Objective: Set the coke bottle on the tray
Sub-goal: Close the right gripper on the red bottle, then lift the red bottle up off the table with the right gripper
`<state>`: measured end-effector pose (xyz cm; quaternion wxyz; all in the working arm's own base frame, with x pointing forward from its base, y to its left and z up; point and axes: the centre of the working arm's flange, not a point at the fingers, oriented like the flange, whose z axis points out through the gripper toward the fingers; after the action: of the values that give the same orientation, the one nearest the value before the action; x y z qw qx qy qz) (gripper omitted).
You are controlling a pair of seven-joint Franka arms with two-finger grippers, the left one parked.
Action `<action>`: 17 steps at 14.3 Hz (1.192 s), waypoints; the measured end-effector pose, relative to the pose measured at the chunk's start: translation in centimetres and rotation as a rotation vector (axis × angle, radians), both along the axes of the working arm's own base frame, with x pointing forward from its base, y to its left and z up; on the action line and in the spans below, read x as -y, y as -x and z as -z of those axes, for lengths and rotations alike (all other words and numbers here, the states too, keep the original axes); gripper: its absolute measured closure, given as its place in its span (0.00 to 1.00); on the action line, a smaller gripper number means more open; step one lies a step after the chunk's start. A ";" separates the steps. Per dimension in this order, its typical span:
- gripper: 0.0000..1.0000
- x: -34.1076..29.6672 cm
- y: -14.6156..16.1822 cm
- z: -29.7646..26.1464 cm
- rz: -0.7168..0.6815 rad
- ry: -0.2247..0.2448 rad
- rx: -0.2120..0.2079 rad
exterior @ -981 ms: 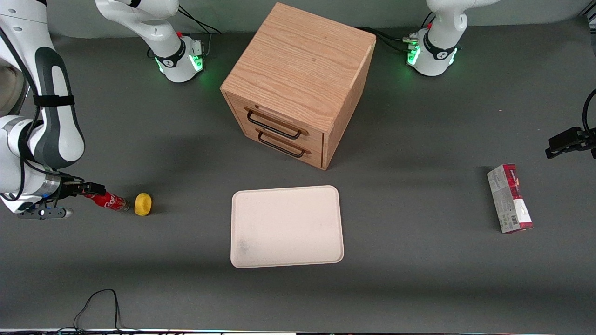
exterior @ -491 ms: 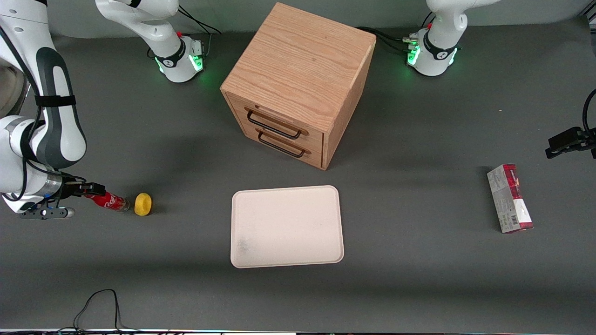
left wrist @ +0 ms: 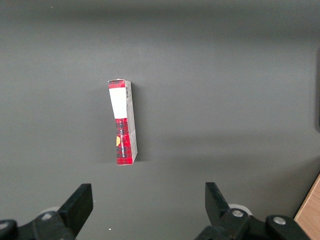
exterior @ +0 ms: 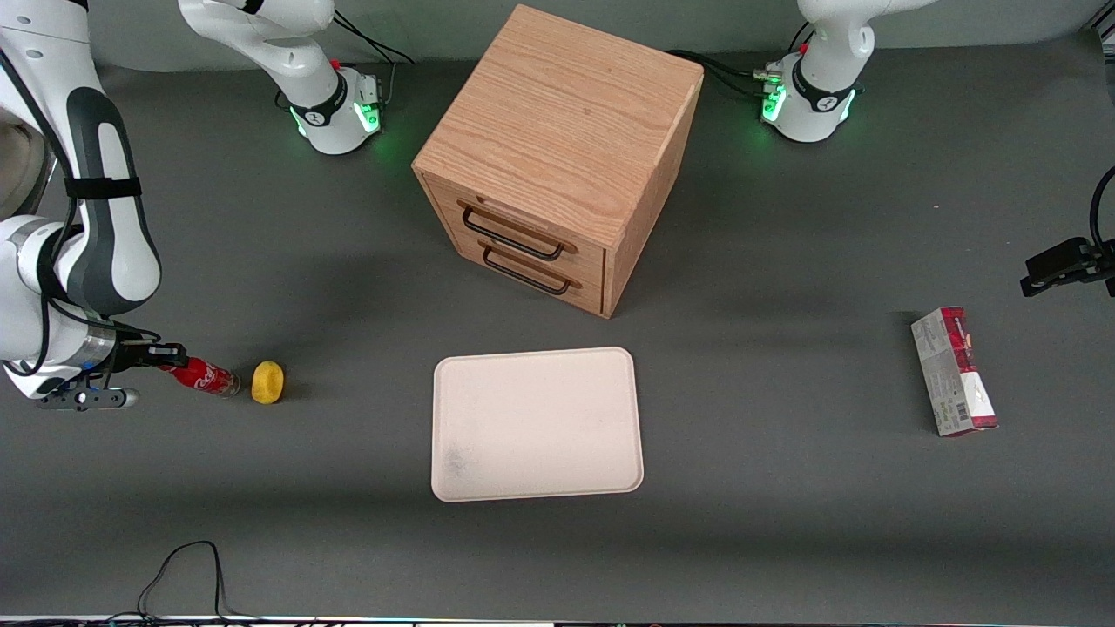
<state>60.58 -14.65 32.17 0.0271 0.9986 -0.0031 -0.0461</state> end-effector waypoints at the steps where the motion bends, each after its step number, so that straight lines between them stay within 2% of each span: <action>1: 0.68 0.0 0.0 0.0 0.000 0.000 0.000; 4: 0.68 0.0 0.2 0.0 0.001 -0.005 -0.015; 8: 0.68 -0.4 1.6 -2.8 0.010 -0.038 -0.077; 14: 0.68 -1.0 6.5 -14.8 0.015 -0.115 -0.137; 17: 0.68 -1.1 9.5 -20.3 0.011 -0.133 -0.141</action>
<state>51.10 -13.51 52.48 -0.0395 0.9924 -0.0039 -0.1165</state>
